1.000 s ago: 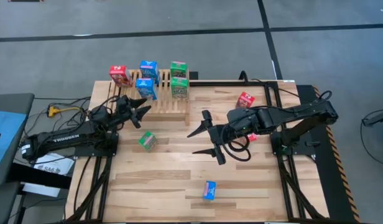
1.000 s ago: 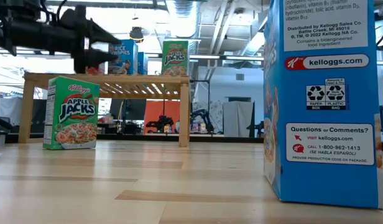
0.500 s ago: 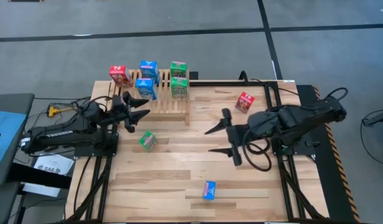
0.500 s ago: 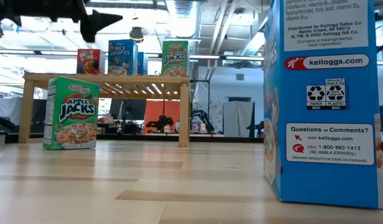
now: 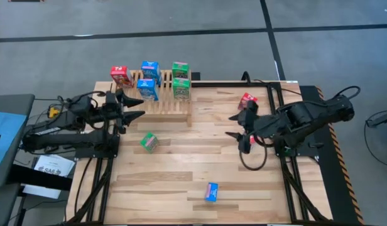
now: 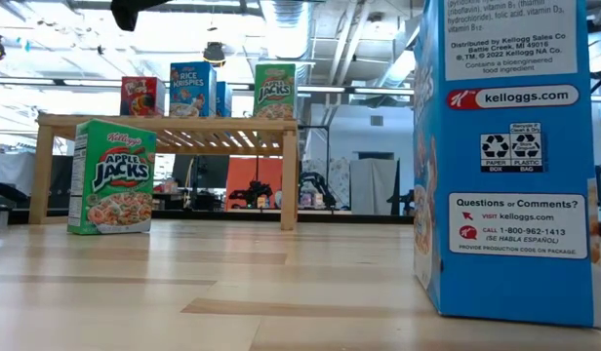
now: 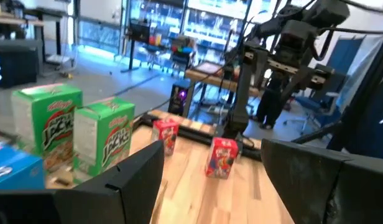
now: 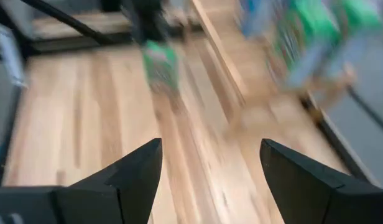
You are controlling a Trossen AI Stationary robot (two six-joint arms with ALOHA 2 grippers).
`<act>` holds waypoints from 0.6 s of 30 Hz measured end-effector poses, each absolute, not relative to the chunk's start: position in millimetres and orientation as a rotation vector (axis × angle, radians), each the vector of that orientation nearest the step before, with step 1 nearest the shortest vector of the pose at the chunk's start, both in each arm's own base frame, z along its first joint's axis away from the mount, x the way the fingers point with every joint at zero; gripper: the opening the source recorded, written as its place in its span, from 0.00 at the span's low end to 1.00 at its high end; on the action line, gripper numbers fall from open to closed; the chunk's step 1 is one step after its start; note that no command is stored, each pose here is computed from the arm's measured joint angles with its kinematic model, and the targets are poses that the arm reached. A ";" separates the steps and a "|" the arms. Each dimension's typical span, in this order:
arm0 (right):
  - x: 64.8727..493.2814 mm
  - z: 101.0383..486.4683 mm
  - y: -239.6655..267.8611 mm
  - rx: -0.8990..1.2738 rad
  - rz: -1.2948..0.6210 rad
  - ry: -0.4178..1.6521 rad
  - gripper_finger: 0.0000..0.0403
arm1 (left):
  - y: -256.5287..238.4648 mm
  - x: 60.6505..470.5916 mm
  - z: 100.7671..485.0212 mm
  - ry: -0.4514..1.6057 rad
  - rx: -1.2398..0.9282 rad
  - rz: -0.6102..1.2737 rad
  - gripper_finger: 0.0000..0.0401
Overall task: Stack cereal on shelf
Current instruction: Put the bottom red cereal box on the shelf aligned with the red cereal box
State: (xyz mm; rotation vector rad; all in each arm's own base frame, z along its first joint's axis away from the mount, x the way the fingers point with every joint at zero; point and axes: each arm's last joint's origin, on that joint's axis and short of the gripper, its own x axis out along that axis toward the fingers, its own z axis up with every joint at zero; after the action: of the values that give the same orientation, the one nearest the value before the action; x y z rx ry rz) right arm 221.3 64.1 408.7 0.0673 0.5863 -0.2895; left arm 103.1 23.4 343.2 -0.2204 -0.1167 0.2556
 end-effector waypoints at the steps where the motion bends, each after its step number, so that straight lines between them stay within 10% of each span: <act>1: 218.6 405.3 63.1 0.099 -0.317 0.620 0.74 | 23.2 101.5 344.9 -0.101 -0.222 0.261 0.65; 18: 180.2 353.9 57.8 0.499 -0.824 0.932 0.74 | 22.0 97.7 349.8 -0.059 -0.157 0.252 0.65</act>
State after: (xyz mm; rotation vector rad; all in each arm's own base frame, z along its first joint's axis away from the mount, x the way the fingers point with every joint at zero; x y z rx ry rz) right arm 180.2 57.8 353.9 0.4987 0.9321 -0.8242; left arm 97.7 22.0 349.8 -0.1573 -0.0591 0.2520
